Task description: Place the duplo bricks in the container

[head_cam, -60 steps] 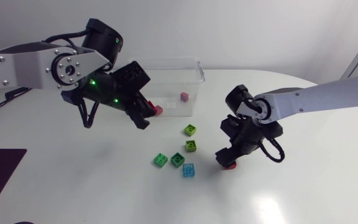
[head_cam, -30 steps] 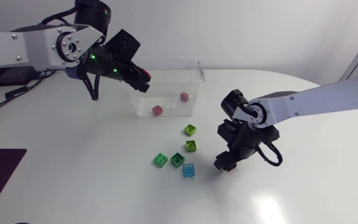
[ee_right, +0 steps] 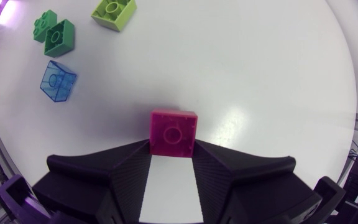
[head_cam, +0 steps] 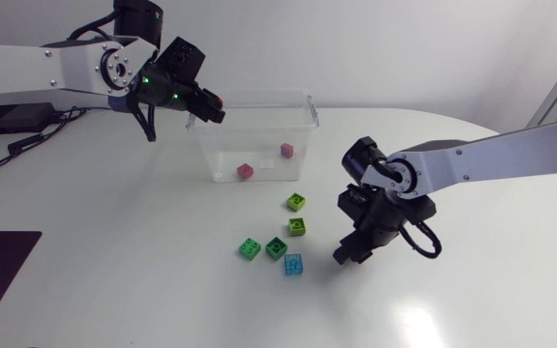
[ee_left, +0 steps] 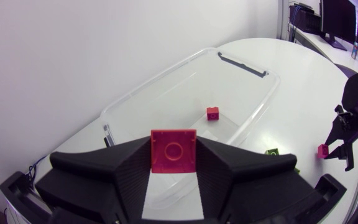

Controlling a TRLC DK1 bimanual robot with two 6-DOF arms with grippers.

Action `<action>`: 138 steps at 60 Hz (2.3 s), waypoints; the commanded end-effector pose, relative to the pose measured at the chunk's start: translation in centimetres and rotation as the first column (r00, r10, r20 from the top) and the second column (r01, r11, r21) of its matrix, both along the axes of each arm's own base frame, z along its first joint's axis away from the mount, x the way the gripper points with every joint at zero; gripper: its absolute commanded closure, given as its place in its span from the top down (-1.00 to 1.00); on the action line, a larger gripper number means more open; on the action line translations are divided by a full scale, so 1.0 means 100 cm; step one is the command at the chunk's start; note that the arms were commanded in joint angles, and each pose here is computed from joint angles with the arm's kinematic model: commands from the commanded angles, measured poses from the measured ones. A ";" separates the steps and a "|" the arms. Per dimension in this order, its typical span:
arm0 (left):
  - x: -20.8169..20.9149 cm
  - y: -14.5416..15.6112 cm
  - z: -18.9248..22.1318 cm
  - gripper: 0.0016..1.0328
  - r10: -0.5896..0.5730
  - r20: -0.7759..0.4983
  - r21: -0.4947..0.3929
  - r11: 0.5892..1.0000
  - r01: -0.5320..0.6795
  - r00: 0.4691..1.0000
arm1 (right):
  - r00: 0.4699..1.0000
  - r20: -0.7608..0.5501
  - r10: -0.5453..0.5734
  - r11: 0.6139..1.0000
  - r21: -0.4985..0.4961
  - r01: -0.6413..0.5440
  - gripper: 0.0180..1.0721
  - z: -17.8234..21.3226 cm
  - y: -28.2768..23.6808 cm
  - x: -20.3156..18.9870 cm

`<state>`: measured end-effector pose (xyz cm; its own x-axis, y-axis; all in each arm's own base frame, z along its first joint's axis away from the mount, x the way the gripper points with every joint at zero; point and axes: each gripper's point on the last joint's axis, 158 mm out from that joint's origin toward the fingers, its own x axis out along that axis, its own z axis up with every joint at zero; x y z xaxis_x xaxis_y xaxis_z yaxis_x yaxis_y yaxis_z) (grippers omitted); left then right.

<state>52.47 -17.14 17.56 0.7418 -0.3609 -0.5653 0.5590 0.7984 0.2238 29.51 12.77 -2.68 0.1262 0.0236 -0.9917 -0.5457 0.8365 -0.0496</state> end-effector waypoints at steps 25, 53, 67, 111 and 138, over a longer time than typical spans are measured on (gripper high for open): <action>0.033 0.004 -0.014 0.78 0.060 -0.009 -0.021 0.998 -0.060 0.998 | 0.994 0.111 -0.009 0.999 0.045 0.004 -0.26 0.058 0.013 0.023; -0.062 -0.003 0.019 0.86 -0.013 -0.007 -0.008 1.000 0.013 1.000 | 0.959 0.281 -0.050 0.991 0.134 0.013 -0.26 0.127 0.047 0.108; -0.120 -0.017 -0.026 0.86 -0.109 -0.106 0.056 0.992 0.115 0.988 | 0.942 0.328 -0.067 0.986 0.166 0.012 -0.26 0.144 0.065 0.139; -0.193 -0.026 -0.119 0.86 -0.212 -0.263 0.116 0.962 0.249 0.941 | 0.922 0.376 -0.097 0.981 0.194 0.025 -0.26 0.176 0.099 0.202; -0.193 -0.025 -0.118 0.86 -0.211 -0.256 0.115 0.962 0.246 0.943 | 0.917 0.387 -0.100 0.984 0.177 0.033 0.93 0.175 0.105 0.215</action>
<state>33.86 -19.62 5.94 0.4919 -0.3997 -0.7735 0.7584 0.6330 0.1552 50.72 23.06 14.95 0.5112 0.1702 -0.8424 -0.4724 0.8745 -0.1099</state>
